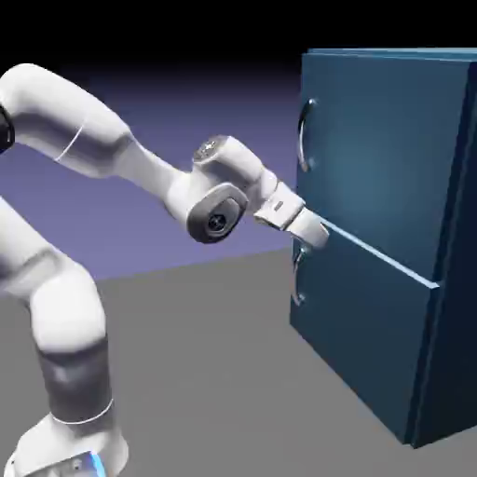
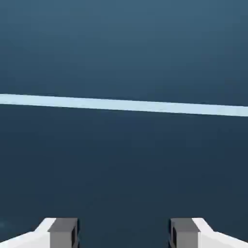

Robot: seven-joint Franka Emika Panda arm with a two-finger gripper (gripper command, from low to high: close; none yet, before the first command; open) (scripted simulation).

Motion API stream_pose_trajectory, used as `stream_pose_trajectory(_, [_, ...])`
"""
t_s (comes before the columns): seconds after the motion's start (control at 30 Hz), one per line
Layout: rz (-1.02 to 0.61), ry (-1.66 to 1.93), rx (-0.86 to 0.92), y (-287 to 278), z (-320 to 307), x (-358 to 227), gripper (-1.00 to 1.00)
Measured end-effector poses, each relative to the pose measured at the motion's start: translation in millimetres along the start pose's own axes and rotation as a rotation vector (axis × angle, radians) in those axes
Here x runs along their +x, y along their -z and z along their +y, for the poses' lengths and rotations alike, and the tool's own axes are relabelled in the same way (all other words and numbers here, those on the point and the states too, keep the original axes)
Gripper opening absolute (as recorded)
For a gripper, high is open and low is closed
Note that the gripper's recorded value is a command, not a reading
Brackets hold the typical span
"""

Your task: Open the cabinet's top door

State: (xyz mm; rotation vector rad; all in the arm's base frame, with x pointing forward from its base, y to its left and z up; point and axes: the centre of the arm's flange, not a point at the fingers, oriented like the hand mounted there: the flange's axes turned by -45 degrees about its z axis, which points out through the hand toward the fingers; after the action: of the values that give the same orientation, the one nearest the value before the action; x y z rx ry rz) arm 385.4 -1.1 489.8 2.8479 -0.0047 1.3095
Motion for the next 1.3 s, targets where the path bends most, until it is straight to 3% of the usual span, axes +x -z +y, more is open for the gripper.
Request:
stream_pose_trajectory(0.37, [0.261, -0.155, -0.043, 99.7, -3.7, 59.4, 0.0])
stream_pose_trajectory(0.73, [0.493, -0.198, -0.048, 167.7, -57.6, 80.8, 0.0])
stream_pose_trajectory(1.03, [0.632, -0.158, -0.039, 168.7, -125.2, 79.8, 0.0])
stream_pose_trajectory(1.3, [0.698, -0.087, -0.032, 117.7, -180.8, 69.4, 0.0])
